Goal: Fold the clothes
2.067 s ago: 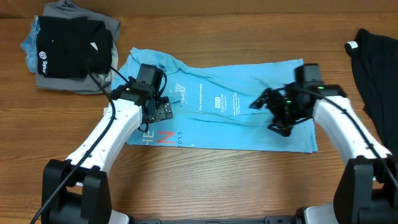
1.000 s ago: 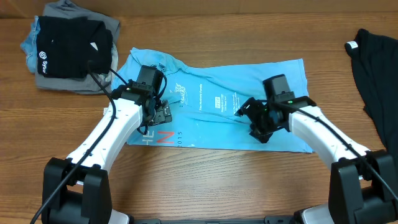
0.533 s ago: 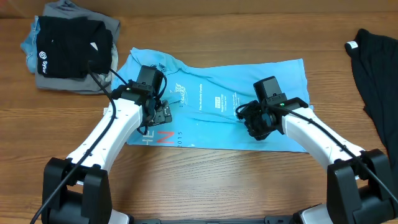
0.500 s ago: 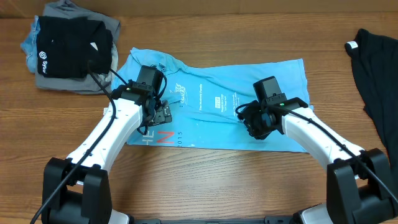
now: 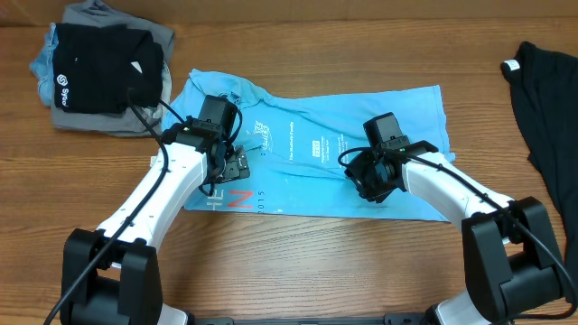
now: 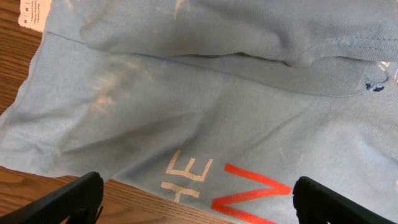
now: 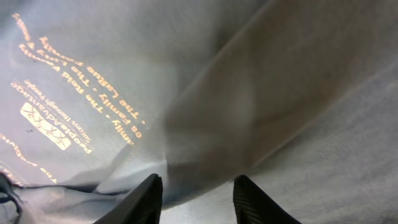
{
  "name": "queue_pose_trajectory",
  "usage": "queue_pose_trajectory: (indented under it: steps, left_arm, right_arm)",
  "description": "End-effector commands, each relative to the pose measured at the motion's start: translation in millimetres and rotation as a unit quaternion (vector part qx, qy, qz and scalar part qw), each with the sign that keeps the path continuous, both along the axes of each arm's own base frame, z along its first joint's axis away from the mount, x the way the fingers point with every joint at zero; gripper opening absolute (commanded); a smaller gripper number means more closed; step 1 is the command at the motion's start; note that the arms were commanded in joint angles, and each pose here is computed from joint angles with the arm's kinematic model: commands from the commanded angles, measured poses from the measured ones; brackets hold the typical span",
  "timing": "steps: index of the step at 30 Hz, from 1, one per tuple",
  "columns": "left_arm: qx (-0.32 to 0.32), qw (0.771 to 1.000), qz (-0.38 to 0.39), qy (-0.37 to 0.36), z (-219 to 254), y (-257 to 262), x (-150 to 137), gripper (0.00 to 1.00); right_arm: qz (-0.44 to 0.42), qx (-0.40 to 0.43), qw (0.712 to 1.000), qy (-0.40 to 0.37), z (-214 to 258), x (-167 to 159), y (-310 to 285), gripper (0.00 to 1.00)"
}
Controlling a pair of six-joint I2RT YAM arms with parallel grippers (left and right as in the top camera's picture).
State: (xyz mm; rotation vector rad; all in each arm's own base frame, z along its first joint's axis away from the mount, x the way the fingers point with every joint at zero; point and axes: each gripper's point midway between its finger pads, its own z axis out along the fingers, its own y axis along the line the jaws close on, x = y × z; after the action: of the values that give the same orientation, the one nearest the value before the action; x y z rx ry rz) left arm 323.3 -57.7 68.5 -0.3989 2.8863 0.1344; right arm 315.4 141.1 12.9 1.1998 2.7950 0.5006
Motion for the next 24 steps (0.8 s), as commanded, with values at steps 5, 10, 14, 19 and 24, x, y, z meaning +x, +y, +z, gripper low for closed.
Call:
queue_pose_trajectory:
  steps: [5, 10, 14, 19, 24]
  left_arm:
    - [0.003, 1.0, 0.014, -0.002, 0.1, 3.0, 3.2, 1.0]
    - [0.003, 1.0, 0.014, -0.002, 0.0, 3.1, 3.0, 1.0]
    - [0.003, 1.0, 0.014, -0.002, 0.1, 3.0, 3.1, 1.0]
    - [0.003, 1.0, 0.014, -0.002, 0.1, 3.0, 3.1, 1.0]
    - [0.004, 1.0, 0.014, -0.002, 0.1, 3.1, 3.3, 1.0]
  right_arm:
    - [-0.006, -0.013, 1.0, -0.007, -4.5, 4.4, -3.9, 0.28]
    - [-0.006, -0.011, 1.0, -0.015, -5.3, 8.7, -2.5, 0.1]
    - [-0.008, -0.01, 0.999, -0.037, -2.6, 18.9, -1.6, 0.04]
    - [-0.011, -0.012, 0.996, -0.086, 4.7, 40.8, -1.2, 0.04]
    - [-0.013, -0.026, 0.992, -0.124, 10.7, 56.9, -4.3, 0.13]
